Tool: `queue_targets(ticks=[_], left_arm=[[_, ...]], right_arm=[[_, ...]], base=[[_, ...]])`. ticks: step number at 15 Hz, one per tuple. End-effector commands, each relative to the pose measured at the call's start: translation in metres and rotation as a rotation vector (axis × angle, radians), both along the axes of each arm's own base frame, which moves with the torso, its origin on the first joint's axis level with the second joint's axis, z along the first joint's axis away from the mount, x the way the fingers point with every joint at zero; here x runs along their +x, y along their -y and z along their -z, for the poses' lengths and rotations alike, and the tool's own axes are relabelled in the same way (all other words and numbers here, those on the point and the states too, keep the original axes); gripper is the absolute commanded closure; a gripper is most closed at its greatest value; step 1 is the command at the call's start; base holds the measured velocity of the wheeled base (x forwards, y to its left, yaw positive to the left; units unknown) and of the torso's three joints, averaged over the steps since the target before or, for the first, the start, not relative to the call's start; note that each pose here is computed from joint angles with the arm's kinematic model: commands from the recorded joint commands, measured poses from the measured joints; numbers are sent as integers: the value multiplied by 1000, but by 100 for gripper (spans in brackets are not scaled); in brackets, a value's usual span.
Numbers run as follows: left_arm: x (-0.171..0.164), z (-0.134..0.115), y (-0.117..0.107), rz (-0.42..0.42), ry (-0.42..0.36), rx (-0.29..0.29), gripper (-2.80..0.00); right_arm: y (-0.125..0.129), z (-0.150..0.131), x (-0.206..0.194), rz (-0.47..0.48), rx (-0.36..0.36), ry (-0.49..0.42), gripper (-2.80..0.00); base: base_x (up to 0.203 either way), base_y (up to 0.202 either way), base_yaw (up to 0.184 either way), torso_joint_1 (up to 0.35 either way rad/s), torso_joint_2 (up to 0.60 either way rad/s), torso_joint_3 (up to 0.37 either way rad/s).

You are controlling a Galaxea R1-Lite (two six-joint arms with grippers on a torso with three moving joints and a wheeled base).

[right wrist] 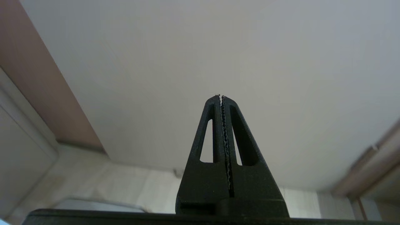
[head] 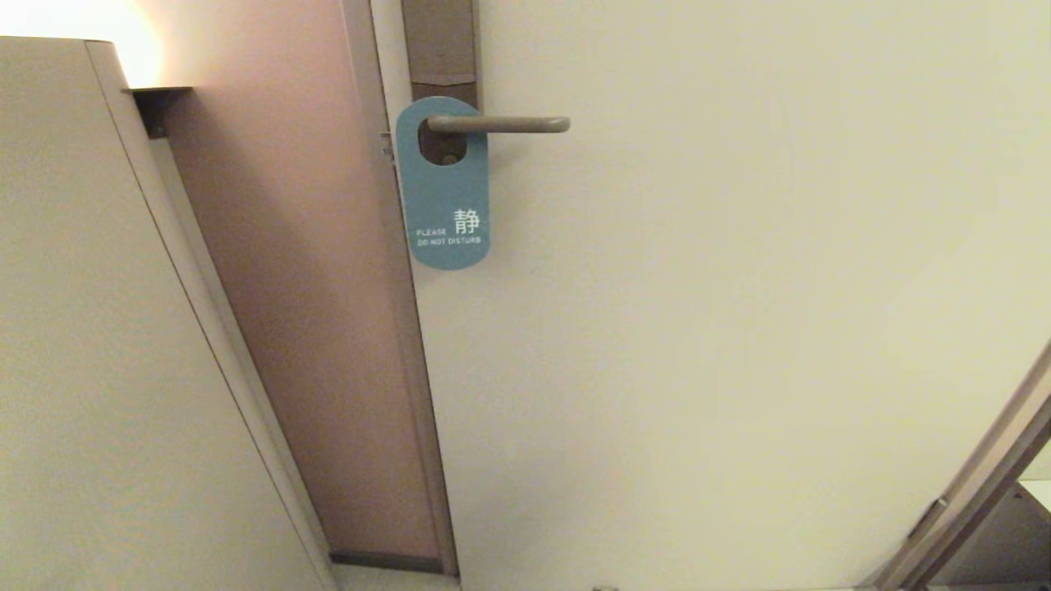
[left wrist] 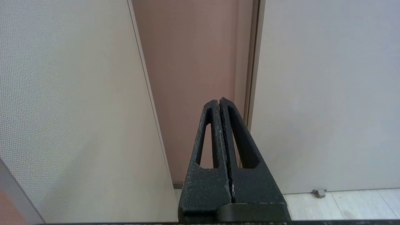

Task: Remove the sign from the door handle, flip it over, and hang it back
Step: Take down the sign

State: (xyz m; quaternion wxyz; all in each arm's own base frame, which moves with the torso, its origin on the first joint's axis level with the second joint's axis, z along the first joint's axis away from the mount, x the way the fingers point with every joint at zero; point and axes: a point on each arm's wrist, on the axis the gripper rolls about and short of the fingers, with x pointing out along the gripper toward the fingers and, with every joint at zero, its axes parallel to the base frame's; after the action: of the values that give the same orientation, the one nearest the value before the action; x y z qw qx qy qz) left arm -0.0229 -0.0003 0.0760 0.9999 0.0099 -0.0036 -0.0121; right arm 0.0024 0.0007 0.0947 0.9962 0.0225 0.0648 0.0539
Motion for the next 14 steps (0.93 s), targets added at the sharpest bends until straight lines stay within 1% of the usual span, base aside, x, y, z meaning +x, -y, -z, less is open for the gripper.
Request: queue_targets(ticks=[1, 2, 3, 8, 12, 13, 14], left_arm=[[0, 0, 0, 1, -1, 0, 0], [0, 0, 0, 0, -1, 0, 0], [0, 0, 0, 0, -1, 0, 0], [0, 0, 0, 0, -1, 0, 0], [0, 0, 0, 1, -1, 0, 0], [0, 0, 0, 1, -1, 0, 0], [0, 0, 0, 0, -1, 0, 0]], right_arm=[[0, 5, -2, 31, -5, -28, 0], [0, 6, -3, 41, -4, -34, 0], [0, 7, -5, 46, 4, -20, 0], [0, 8, -18, 72, 13, 123, 0], [0, 10, -25, 76, 14, 211, 0], [0, 10, -26, 84, 3, 217, 0], [1, 11, -26, 112, -19, 207, 0]], base=[[0, 0, 0, 0, 0, 0], [0, 0, 0, 0, 0, 0], [0, 0, 0, 0, 0, 0], [0, 0, 0, 0, 0, 0], [0, 0, 0, 0, 0, 0], [0, 0, 0, 0, 0, 0], [0, 0, 0, 0, 0, 0]])
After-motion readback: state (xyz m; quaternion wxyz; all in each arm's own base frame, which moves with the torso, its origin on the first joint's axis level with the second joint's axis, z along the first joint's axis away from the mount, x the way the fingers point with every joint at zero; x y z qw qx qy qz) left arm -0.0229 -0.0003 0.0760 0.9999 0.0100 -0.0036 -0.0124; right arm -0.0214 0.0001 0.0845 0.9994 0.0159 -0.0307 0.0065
